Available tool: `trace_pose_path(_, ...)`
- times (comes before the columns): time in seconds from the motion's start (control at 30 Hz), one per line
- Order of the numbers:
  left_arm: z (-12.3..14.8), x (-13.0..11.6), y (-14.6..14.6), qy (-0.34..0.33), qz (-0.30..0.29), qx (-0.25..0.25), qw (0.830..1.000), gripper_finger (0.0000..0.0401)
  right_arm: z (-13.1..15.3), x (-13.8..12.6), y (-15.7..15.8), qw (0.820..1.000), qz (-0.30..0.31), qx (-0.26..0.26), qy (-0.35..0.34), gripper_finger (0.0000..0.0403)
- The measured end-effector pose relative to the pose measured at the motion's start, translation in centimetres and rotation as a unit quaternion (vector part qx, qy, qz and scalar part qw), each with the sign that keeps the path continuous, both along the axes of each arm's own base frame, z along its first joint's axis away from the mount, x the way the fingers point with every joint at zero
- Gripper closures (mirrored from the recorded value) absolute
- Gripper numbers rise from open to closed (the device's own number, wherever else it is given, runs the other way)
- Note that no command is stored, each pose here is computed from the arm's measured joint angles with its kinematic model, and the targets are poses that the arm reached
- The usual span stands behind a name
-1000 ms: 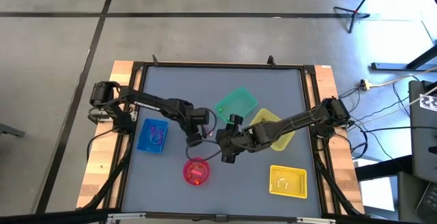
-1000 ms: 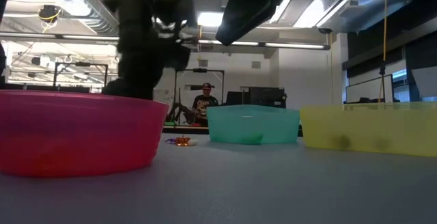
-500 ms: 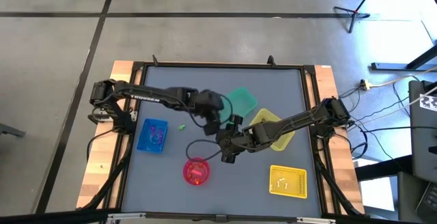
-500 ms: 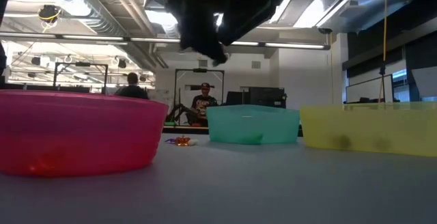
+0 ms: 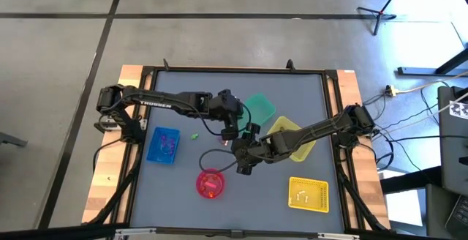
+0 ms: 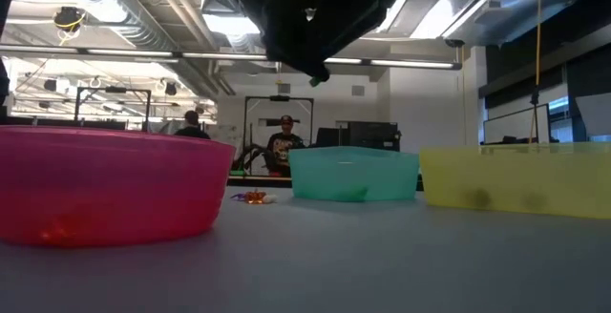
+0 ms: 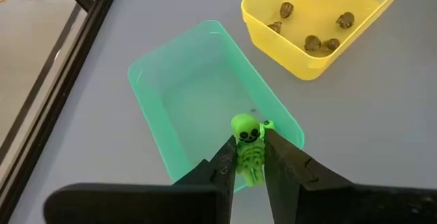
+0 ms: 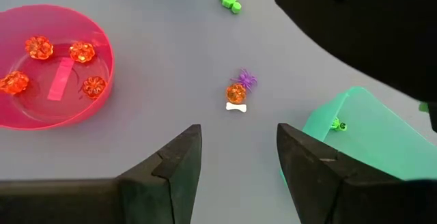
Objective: Sort Halloween decoration
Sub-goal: Put the green skeleton toy into the green bin, then put the orange pumpkin toy into the pink bowl
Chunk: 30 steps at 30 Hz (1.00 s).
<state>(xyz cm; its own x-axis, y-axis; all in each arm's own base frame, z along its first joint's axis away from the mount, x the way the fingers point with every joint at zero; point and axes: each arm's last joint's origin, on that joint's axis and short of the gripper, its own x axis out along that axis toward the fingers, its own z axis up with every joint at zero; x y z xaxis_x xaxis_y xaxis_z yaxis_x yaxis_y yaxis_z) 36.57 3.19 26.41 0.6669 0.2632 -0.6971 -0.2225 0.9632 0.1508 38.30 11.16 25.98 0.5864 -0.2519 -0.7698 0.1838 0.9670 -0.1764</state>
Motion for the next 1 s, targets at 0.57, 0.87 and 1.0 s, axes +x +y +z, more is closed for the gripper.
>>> trace_pose_path(0.57, 0.2, 0.2, 0.2, -0.005, -0.019, 0.033, 0.999, 0.0253, 0.0, 0.0, 0.0, 1.000, -0.001, 0.001, -0.001, 0.0214)
trace_pose_path(0.87, 2.5, -2.6, -0.6, 0.011, 0.003, 0.002, 1.000, 0.0237, 0.0, 0.0, 0.0, 1.000, 0.005, -0.004, 0.001, 0.0214)
trace_pose_path(1.0, 5.2, -6.0, -1.6, 0.006, 0.054, -0.041, 0.998, 0.0243, 0.0, 0.1, 0.0, 1.000, 0.022, -0.017, 0.005, 0.0214)
